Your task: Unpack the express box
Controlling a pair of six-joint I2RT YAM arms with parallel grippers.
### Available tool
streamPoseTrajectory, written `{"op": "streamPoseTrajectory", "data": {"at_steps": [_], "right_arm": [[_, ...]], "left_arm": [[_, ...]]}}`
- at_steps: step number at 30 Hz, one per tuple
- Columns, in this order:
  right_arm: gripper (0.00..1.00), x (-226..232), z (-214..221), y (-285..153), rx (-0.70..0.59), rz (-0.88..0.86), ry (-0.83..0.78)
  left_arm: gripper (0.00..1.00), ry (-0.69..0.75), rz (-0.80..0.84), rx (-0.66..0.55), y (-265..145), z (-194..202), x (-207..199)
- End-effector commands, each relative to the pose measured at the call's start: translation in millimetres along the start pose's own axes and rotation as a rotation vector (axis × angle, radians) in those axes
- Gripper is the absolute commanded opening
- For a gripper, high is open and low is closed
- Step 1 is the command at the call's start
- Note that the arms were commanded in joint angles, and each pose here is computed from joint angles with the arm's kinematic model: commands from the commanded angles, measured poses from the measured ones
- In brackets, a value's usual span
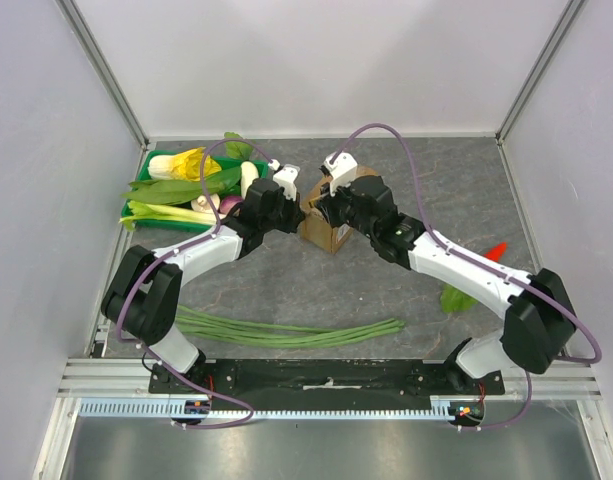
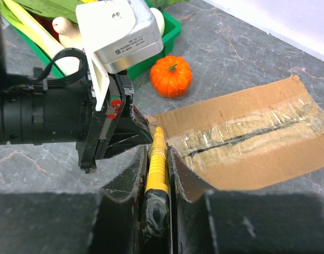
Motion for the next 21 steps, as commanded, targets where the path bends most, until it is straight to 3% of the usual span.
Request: {"op": "streamPoseTrajectory", "data": {"at_steps": [1,13,21], "right_arm": [[0.00,3,-11,15,-0.057,-0.020,-0.047],[0.00,-10,13,19,-0.013,0.043,-0.081],[0.00,-23,26,3,0.011,0.066,-0.208]], "left_arm": [[0.02,0.033,0.023,-0.015,-2,-6,-2],[0.02,0.026,-0.007,-0.001,2,-2,1],[0.02,0.033,-0.029,0.005,3,-1,4]]}}
Point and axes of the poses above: each gripper's point midway between its finger pads, its own y axis out along the fingers, its own x axis along the line the jaws close on, z = x × y, the point moved 7 cm from there along -y, back along the fingers, and after that the axes turned 13 degrees about y, right-handed, at the moved point
